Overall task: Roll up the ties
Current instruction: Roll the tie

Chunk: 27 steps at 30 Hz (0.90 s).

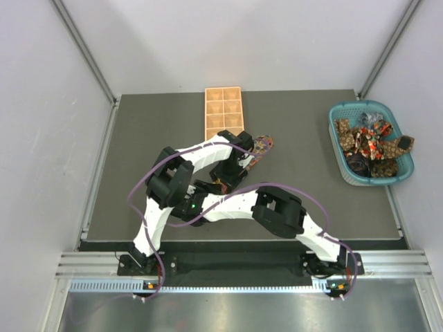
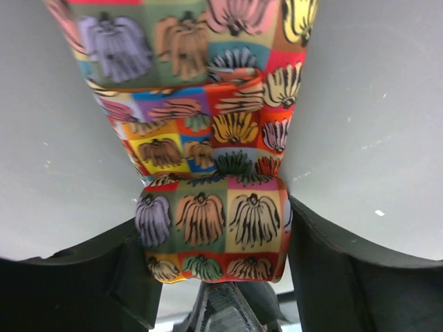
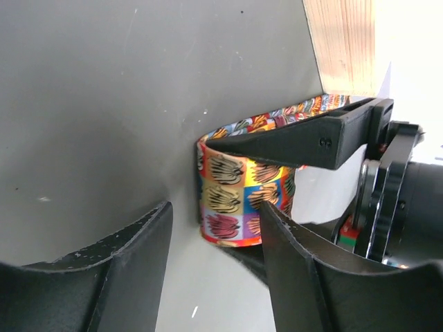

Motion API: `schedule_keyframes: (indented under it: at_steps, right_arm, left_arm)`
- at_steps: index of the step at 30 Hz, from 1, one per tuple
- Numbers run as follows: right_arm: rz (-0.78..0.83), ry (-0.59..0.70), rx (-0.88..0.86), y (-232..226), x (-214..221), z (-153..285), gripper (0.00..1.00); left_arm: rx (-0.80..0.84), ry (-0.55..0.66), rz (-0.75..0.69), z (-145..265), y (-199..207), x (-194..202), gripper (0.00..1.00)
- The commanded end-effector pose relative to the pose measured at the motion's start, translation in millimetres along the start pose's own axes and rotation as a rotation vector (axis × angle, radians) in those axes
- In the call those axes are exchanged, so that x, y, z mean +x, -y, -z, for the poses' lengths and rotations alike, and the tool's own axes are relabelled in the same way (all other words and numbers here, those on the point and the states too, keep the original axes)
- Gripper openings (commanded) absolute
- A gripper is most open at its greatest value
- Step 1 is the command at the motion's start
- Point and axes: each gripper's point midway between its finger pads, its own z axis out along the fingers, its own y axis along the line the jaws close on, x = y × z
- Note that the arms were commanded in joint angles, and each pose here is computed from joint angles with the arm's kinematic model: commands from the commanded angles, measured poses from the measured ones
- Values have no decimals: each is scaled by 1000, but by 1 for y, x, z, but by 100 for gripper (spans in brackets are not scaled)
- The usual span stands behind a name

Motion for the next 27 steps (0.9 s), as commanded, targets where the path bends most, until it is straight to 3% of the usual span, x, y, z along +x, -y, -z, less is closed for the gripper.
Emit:
schedule_keyframes:
  at_steps: [1, 20, 27]
  right_arm:
    - [61, -54, 20, 2, 10, -11, 55]
    - [122, -138, -2, -1, 40, -36, 55]
    - [145, -56, 24, 6, 23, -20, 56]
  left_arm:
    - [42, -374, 16, -35, 7, 78, 70]
    - [51, -346, -4, -30, 7, 73, 66]
    - [34, -337, 10, -29, 6, 74, 50]
